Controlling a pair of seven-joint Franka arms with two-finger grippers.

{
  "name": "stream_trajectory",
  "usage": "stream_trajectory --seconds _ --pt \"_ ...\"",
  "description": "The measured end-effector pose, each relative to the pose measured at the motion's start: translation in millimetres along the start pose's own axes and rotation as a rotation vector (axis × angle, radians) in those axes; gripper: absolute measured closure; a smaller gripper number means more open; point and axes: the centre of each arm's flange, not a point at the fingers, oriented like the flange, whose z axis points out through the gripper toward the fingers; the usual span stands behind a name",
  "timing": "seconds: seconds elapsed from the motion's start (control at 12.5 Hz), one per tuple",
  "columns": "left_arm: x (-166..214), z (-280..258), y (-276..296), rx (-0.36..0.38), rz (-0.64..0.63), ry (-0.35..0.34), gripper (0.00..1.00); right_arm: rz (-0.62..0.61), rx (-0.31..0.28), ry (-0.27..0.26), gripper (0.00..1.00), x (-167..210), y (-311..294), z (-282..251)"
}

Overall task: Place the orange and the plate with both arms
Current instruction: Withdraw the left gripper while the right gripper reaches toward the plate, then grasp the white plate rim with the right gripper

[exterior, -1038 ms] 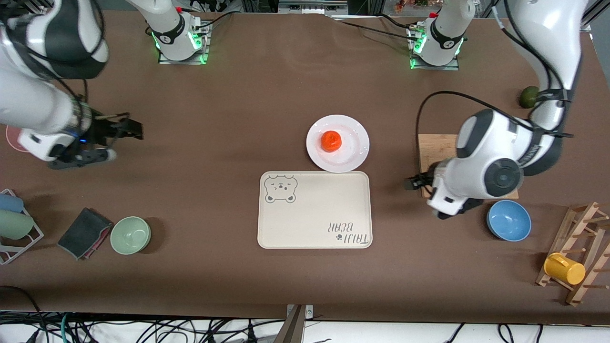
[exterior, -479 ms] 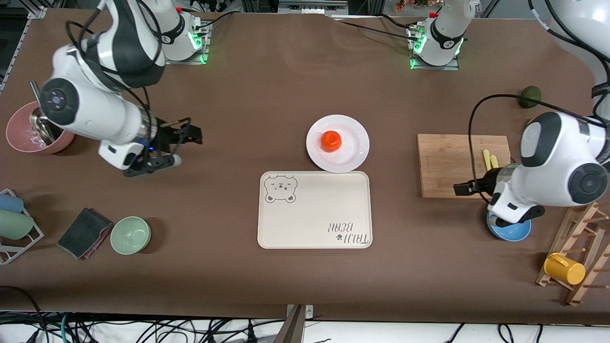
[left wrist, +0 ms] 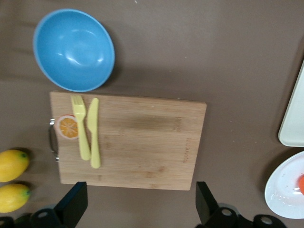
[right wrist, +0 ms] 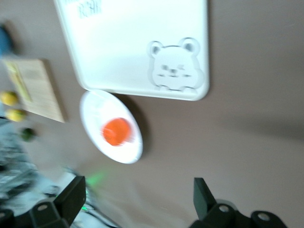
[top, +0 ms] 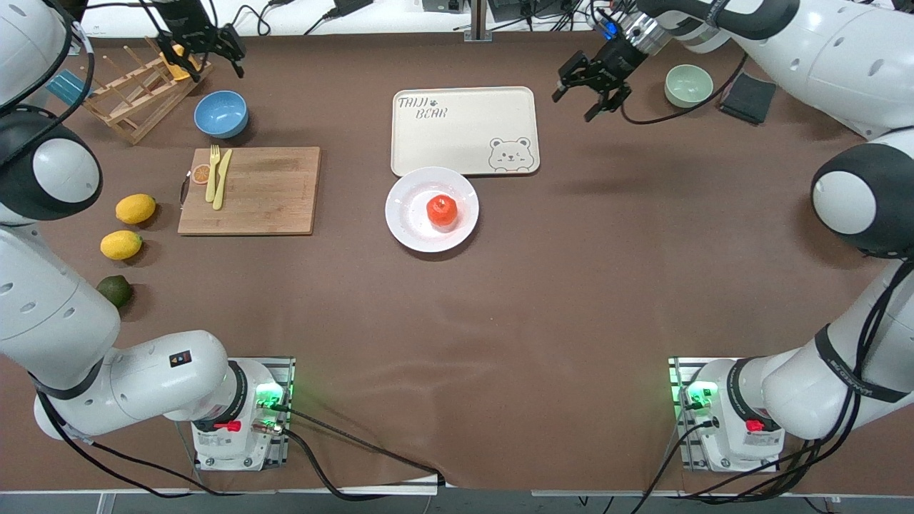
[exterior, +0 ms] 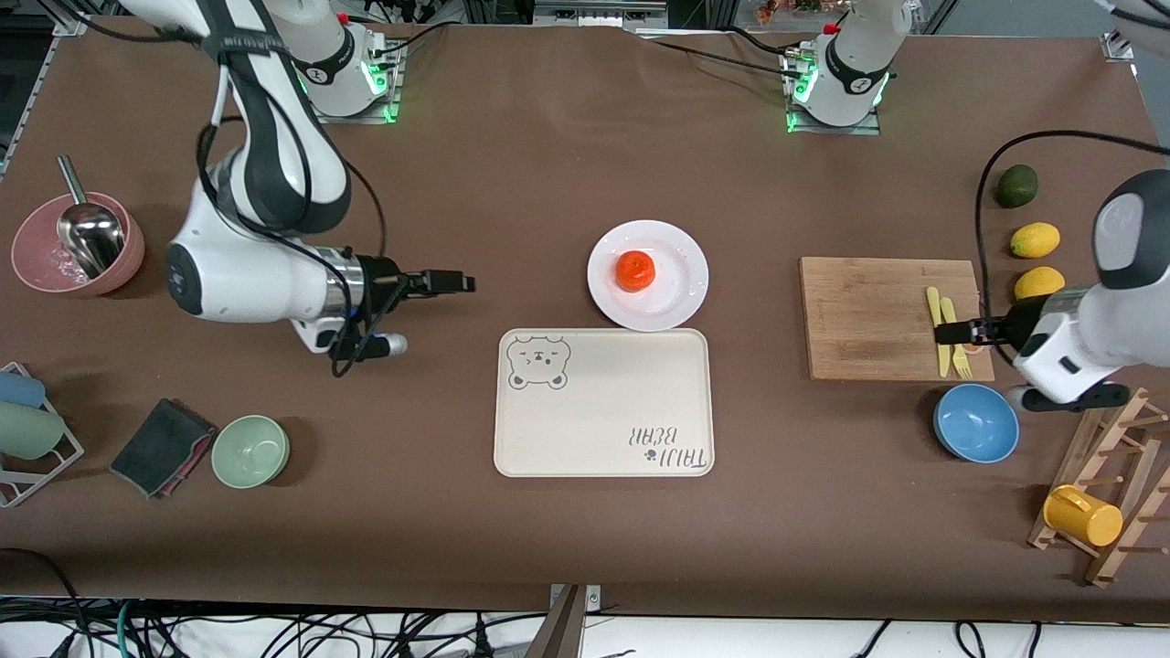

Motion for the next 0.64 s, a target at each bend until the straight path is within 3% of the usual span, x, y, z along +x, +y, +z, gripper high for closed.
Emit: stream_trajectory --seconds 0.16,0.32,0.4,0.64 --pt "-23 -42 -4 -0.022 -0.019 0.055 0.00 0.031 0.141 0.003 0.00 12 10 41" --pt "-52 -81 19 -0.012 0.007 0.115 0.00 -0.015 0.292 0.042 0.00 17 20 97" --pt "-66 -93 36 -0.004 0.033 0.134 0.00 -0.044 0.338 0.070 0.00 16 26 126" --pt "-91 -96 63 0.013 0.091 0.134 0.00 -0.054 0.323 0.147 0.00 8 22 186"
